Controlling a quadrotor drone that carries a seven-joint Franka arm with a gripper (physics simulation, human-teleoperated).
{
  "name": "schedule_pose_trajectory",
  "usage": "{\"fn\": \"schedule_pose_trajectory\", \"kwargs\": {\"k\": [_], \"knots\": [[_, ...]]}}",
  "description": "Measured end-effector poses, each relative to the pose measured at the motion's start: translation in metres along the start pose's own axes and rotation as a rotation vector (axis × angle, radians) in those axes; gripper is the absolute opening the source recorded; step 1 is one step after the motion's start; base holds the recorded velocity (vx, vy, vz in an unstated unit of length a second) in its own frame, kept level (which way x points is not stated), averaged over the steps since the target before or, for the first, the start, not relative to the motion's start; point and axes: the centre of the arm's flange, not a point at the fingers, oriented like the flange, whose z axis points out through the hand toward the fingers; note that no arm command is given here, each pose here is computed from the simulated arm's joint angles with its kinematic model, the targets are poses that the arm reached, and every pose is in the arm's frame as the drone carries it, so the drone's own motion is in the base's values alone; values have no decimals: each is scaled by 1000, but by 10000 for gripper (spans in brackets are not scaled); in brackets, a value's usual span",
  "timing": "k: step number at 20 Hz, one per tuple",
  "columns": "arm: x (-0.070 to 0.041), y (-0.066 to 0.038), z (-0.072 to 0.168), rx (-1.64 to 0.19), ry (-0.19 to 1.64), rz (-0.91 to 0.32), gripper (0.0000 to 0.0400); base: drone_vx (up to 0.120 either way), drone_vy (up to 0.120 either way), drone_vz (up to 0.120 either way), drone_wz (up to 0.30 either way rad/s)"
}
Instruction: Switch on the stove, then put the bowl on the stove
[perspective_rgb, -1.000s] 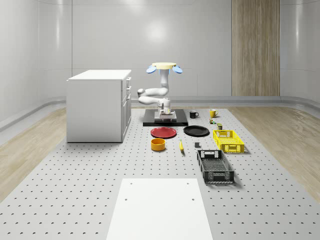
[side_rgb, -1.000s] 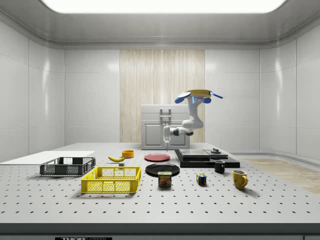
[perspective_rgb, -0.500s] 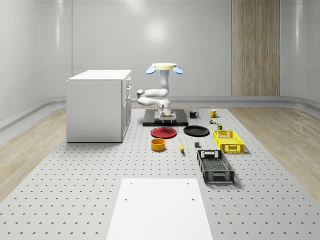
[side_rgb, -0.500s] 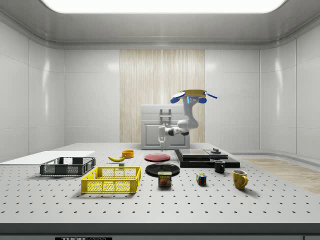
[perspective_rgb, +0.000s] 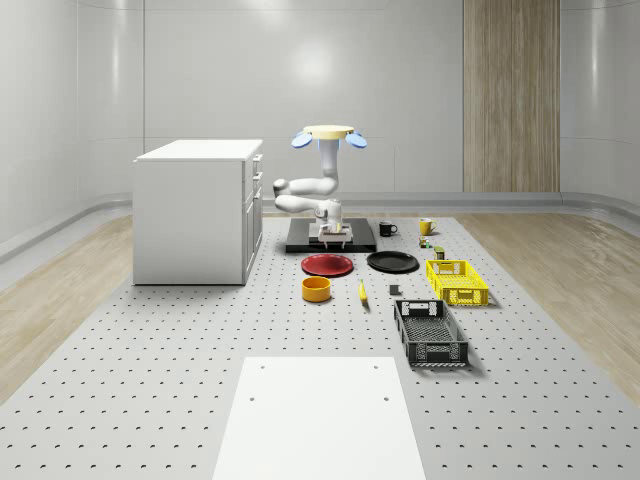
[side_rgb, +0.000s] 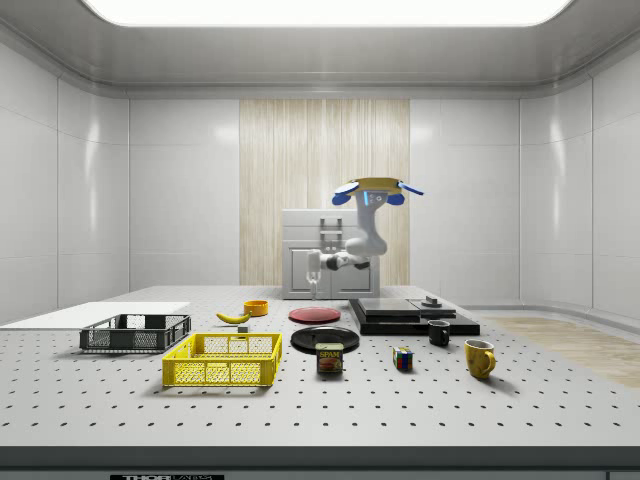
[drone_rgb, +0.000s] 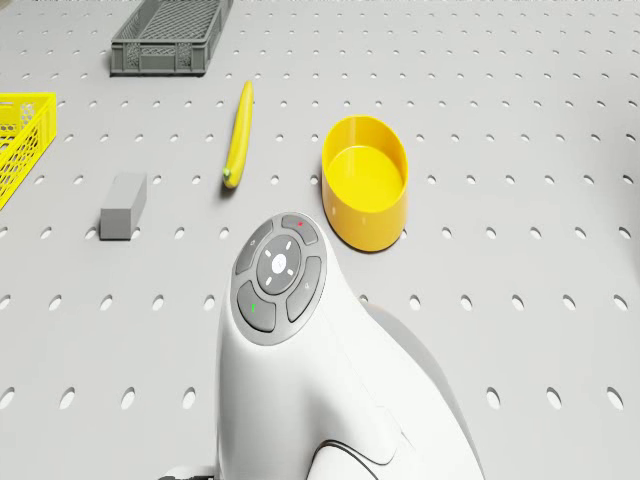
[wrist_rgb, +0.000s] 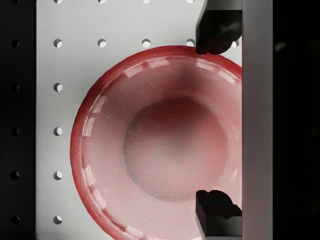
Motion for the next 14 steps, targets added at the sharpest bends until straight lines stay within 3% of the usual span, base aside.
{"fn": "schedule_pose_trajectory", "kwargs": {"k": [14], "knots": [[0,0,0,0,0,0,400,120,0,0,0]]}}
